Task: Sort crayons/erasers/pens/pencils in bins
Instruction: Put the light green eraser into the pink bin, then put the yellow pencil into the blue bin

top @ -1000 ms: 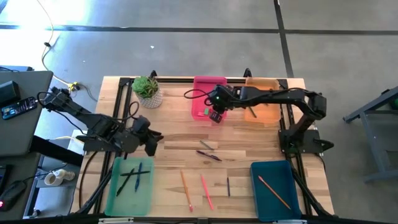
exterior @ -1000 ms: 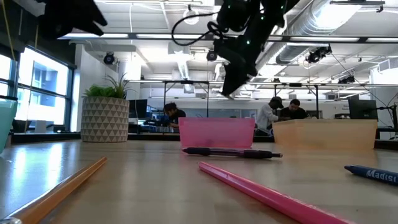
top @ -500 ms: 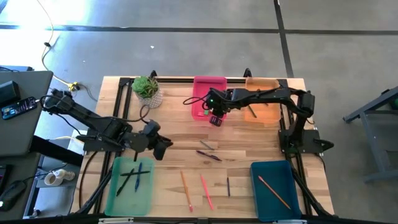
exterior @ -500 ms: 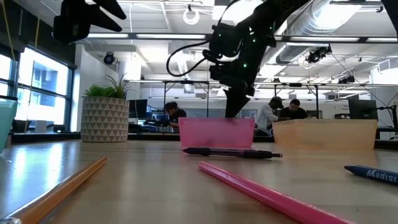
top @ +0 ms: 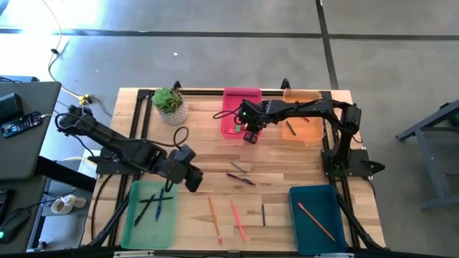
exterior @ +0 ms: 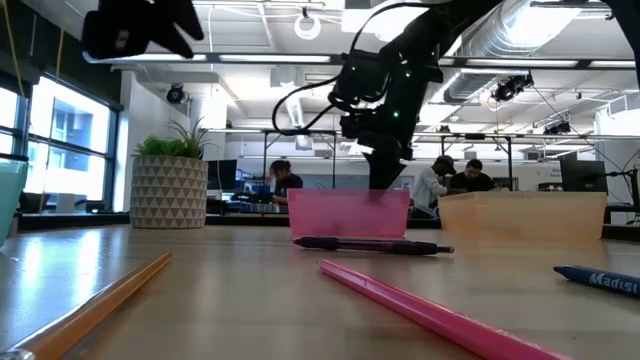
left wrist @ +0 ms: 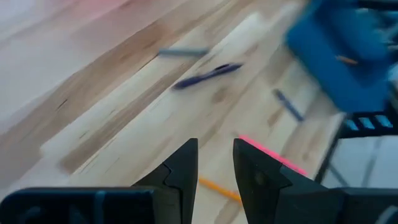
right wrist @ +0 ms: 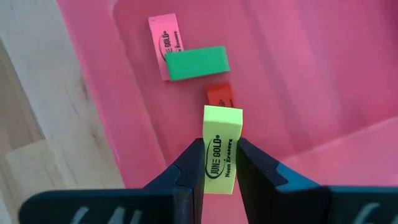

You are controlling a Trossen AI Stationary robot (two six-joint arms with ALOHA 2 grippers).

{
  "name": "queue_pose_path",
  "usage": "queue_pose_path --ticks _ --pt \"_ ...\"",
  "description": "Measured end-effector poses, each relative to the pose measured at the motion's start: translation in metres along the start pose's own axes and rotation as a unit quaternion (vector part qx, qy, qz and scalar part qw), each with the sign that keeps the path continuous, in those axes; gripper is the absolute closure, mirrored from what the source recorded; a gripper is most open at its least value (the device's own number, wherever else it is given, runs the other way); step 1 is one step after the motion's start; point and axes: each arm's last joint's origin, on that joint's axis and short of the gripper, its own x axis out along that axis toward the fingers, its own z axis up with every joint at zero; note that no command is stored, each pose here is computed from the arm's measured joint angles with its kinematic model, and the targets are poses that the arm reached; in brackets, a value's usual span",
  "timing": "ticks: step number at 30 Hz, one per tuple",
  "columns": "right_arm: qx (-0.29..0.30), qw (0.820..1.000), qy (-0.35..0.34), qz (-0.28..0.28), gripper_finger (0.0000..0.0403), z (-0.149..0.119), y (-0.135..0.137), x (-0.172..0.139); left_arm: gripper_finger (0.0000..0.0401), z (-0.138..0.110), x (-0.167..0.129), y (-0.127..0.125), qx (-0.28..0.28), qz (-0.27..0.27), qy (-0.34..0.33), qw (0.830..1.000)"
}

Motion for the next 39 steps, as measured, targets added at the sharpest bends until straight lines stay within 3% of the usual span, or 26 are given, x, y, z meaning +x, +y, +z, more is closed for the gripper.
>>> queue_pose_path --ticks 6,12,22,29,39 --pt "0.005 1.0 0.005 -0.003 0.0335 -0.001 -0.003 0.0 0.0311 -0.002 0.012 -0.011 -0.086 0.053 0.045 0.994" --pt "0.004 1.0 0.003 -0.004 0.0291 -0.001 -0.003 0.0 0.0311 -0.01 0.033 -0.021 -0.178 0.082 0.087 0.977" --pt "-0.005 1.0 0.013 -0.015 0.0224 -0.002 -0.015 0.001 0.0311 -0.022 0.069 -0.046 -0.235 0.122 0.128 0.956" --pt "0.008 0.999 0.029 -0.02 0.0221 0.002 -0.034 -0.009 0.0311 -0.04 0.089 -0.061 -0.278 0.153 0.14 0.938" --pt "0.024 0.999 -0.014 -0.032 0.0222 0.026 -0.057 -0.034 0.0311 -0.063 0.112 -0.074 -0.312 0.184 0.15 0.92"
